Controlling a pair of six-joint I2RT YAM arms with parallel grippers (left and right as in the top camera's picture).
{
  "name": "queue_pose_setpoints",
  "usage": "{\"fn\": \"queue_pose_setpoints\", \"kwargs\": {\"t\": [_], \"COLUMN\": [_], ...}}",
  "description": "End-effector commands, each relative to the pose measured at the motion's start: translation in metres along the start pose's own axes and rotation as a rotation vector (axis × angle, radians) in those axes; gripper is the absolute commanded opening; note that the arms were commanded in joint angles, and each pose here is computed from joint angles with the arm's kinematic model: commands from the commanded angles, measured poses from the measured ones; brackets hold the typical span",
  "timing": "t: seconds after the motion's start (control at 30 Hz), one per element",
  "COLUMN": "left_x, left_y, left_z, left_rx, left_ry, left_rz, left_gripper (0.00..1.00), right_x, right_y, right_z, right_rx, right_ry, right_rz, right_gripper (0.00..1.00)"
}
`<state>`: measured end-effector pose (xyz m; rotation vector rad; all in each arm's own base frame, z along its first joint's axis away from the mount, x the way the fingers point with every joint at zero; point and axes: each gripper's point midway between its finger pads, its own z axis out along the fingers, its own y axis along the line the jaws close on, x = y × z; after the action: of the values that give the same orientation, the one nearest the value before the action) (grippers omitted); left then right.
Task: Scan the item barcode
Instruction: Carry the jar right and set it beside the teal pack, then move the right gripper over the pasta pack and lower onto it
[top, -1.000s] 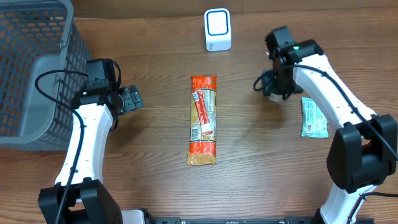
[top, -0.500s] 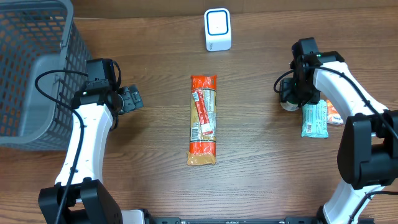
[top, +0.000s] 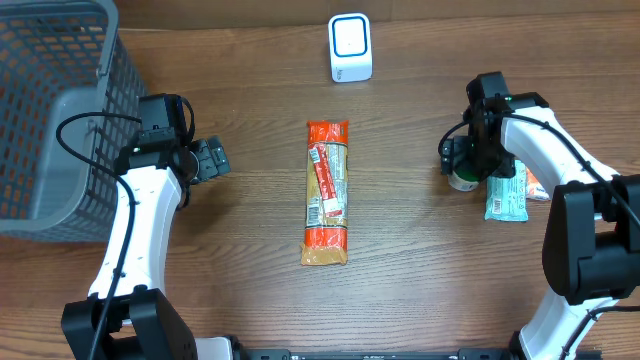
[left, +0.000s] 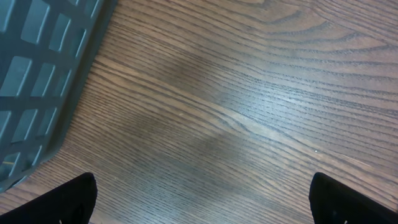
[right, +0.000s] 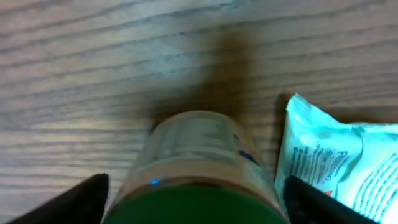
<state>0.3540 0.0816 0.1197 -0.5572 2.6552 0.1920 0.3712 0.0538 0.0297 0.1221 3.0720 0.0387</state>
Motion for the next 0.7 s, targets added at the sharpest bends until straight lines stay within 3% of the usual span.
{"fn": "queue_pose_setpoints", "kwargs": {"t": [0.0,0.27,0.43,0.47,0.67], "left_x": [-0.008,-0.008,-0.008,-0.008,-0.008], "left_y": [-0.001,-0.001,-0.001,-0.001,-0.001], "left_z": [-0.008,-0.008,-0.008,-0.008,-0.008], "left_rx": [0.009,0.009,0.009,0.009,0.009], "left_ry": [-0.03,-0.03,-0.03,-0.03,-0.03], "left_rz": [0.019,0.019,0.019,0.019,0.019], "left_gripper": [1.0,1.0,1.0,1.0,1.0], "right_x": [-0.014,-0.037,-0.024,-0.019,-0.002], "right_y": [0.004,0.019,0.074,0.086,0.123], "right_z": [-0.022,-0.113,-0.131,-0.133,-0.134], "right_rx": [-0.015,-0.083,-0.415,-0.477,-0.501], "right_ry": [-0.058,-0.199,-0.142,-0.12,-0.097], "right_rz": [-0.004,-0.016,-0.049,-0.061,-0.155], "right_gripper": [0.98,1.0,1.0,0.97,0.54]}}
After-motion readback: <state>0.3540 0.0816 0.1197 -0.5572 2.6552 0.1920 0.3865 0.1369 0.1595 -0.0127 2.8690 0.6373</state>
